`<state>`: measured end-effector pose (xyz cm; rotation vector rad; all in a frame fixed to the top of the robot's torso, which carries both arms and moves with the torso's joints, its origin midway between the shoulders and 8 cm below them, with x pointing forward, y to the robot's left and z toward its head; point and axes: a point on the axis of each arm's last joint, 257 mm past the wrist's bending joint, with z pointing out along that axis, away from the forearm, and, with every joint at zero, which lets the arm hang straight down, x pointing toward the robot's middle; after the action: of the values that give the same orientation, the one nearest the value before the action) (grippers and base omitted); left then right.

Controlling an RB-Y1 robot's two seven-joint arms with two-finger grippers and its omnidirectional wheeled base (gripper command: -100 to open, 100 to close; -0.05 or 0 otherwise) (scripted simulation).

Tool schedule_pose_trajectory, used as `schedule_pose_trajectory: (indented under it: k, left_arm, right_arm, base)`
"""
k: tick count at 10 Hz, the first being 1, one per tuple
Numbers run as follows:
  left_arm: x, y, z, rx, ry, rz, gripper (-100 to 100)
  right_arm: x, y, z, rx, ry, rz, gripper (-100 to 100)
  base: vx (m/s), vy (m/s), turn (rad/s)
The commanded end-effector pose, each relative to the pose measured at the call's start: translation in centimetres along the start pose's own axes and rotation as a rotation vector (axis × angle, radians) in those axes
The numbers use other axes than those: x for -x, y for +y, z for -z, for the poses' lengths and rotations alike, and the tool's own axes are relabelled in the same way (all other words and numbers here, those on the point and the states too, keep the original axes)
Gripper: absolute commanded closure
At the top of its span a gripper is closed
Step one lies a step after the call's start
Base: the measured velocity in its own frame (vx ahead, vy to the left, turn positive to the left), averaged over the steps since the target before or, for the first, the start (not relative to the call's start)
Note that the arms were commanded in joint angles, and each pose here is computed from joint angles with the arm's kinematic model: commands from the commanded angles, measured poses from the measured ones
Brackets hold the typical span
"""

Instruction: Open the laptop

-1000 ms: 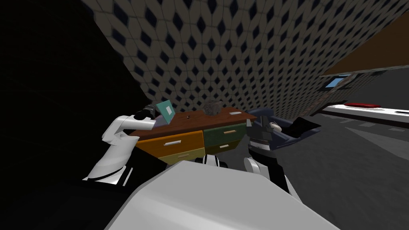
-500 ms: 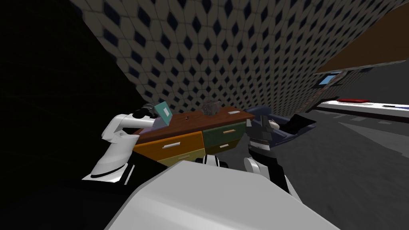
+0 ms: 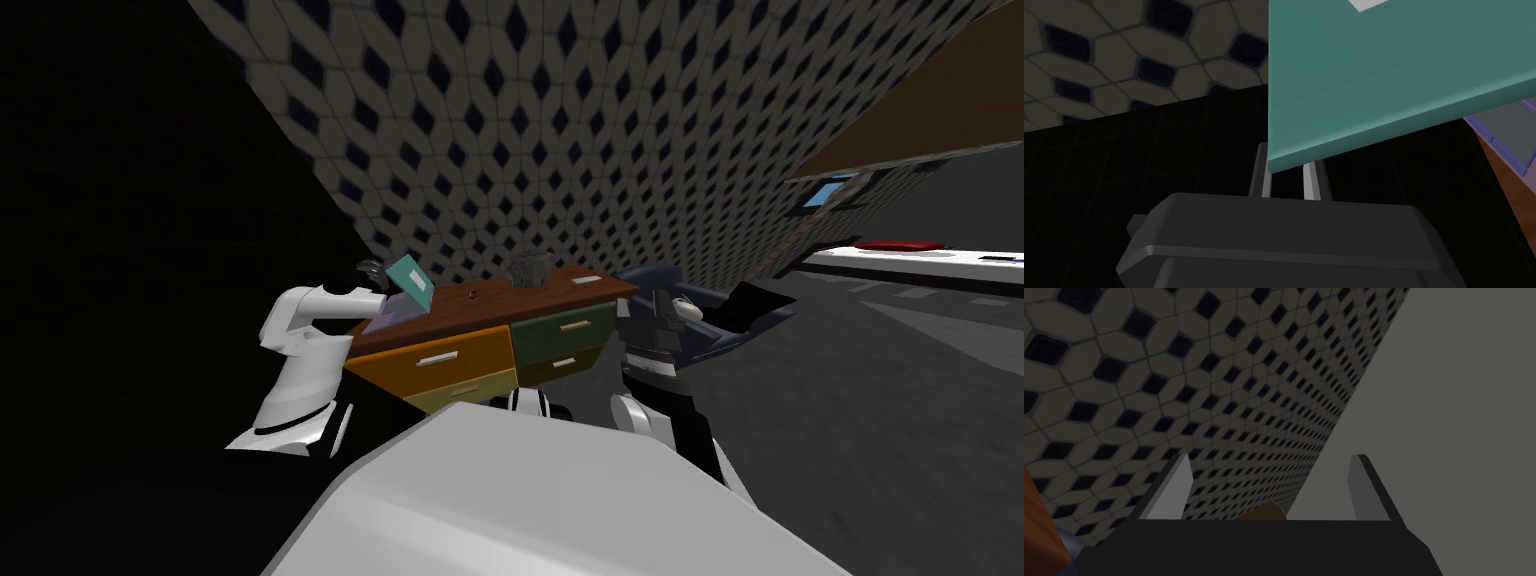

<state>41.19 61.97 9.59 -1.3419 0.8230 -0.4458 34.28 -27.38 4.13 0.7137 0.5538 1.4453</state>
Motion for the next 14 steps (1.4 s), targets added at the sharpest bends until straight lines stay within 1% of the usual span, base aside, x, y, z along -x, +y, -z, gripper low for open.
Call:
schedule_pose_trajectory:
  k: [1,2,3,4,8,12,13,14]
  left_arm:
    - [-0.3,2.6,-0.7,0.064,0.015,0.138,100]
    - [-0.3,2.6,-0.7,0.064,0.015,0.138,100]
    - [0.2,1.1,-0.3,0.030,0.011,0.127,100]
    - [-0.2,2.6,-0.9,0.054,0.022,0.205,100]
    - [-1.4,5.8,-1.9,0.106,0.046,0.354,100]
    - [-2.9,9.0,-2.7,0.159,0.068,0.505,100]
    - [-2.4,8.2,-2.5,0.138,0.057,0.479,100]
    - [-3.5,10.0,-2.7,0.164,0.075,0.563,100]
  right_arm:
    - [0.0,0.0,0.0,0.000,0.000,0.000,0]
    - [0.0,0.0,0.0,0.000,0.000,0.000,0]
    - [0.0,0.0,0.0,0.000,0.000,0.000,0]
    - [0.0,0.0,0.0,0.000,0.000,0.000,0]
    - [0.0,0.0,0.0,0.000,0.000,0.000,0]
    - [0.0,0.0,0.0,0.000,0.000,0.000,0]
    - [0.0,0.0,0.0,0.000,0.000,0.000,0]
    - [0.0,0.0,0.0,0.000,0.000,0.000,0]
  base:
    - [-0.059,0.055,0.039]
    - [-0.051,0.059,0.037]
    - [-0.029,0.020,0.024]
    - [-0.027,0.035,0.072]
    - [-0.024,0.050,0.040]
    - [-0.019,0.032,0.025]
    - [-0.025,-0.002,0.006]
    - [-0.023,0.023,0.058]
